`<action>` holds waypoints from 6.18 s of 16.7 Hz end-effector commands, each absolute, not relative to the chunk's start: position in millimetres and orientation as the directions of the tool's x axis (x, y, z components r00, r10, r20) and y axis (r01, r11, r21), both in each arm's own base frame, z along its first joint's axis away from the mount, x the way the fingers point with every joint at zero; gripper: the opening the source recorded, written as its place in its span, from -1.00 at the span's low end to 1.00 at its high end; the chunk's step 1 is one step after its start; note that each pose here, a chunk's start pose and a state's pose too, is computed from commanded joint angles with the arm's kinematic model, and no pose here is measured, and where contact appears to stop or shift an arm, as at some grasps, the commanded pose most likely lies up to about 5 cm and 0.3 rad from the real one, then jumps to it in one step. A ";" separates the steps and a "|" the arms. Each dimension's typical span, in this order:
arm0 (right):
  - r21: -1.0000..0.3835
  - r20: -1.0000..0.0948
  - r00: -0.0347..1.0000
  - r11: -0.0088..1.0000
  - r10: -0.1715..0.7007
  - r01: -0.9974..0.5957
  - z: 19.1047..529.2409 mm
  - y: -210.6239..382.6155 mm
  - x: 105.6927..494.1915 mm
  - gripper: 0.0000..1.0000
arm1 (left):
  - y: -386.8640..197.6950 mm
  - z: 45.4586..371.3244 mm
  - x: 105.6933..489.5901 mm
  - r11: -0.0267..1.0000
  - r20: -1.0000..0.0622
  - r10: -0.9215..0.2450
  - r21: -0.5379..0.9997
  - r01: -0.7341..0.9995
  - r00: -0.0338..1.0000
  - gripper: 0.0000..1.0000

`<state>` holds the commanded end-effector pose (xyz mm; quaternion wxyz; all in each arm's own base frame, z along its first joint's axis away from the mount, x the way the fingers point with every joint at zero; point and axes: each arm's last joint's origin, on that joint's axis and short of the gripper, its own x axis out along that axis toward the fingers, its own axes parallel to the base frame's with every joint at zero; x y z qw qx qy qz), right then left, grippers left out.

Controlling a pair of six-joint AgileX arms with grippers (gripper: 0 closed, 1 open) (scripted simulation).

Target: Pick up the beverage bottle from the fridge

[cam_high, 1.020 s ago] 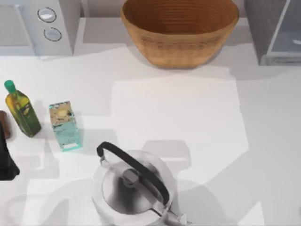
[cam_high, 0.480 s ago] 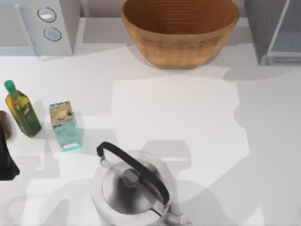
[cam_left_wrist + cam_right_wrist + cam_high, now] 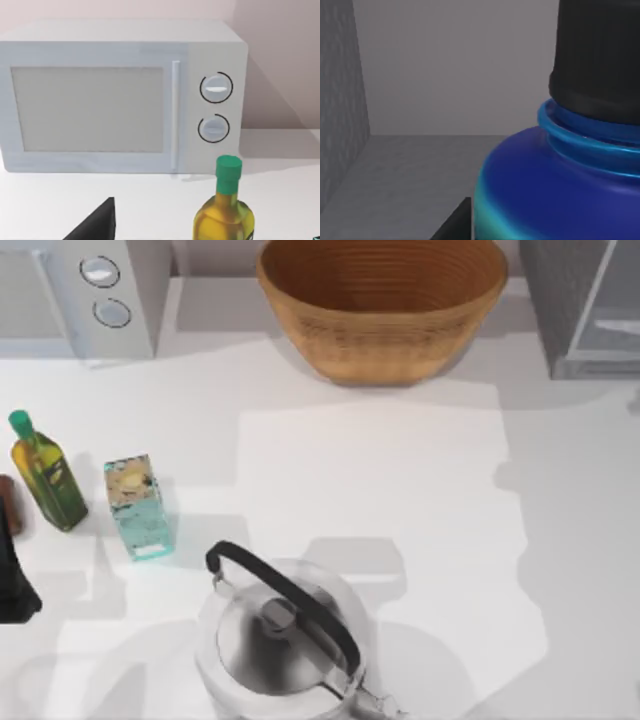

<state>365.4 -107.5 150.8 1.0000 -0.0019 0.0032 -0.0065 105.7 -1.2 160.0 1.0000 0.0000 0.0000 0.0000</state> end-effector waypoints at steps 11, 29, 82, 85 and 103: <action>-0.002 -0.021 1.000 1.000 -0.005 0.005 172.4 -90.4 345.8 -1.00 | -1.2 160.0 105.7 1.000 0.000 0.000 0.000 0.000 1.000 1.00; 0.000 0.023 1.000 1.000 -0.003 0.003 179.5 -3.4 111.1 -1.00 | -1.2 160.0 105.7 1.000 0.000 0.000 0.000 0.000 1.000 1.00; -0.001 0.005 1.000 1.000 -0.001 0.001 77.1 153.6 327.0 -1.00 | -1.2 160.0 105.7 1.000 0.000 0.000 0.000 0.000 1.000 1.00; -0.001 0.005 1.000 1.000 -0.001 0.001 77.1 153.6 327.0 -1.00 | -1.2 160.0 105.7 1.000 0.000 0.000 0.000 0.000 1.000 1.00; -0.001 0.005 1.000 1.000 -0.001 0.001 77.1 153.6 327.0 1.00 | -1.2 160.0 105.7 1.000 0.000 0.000 0.000 0.000 1.000 1.00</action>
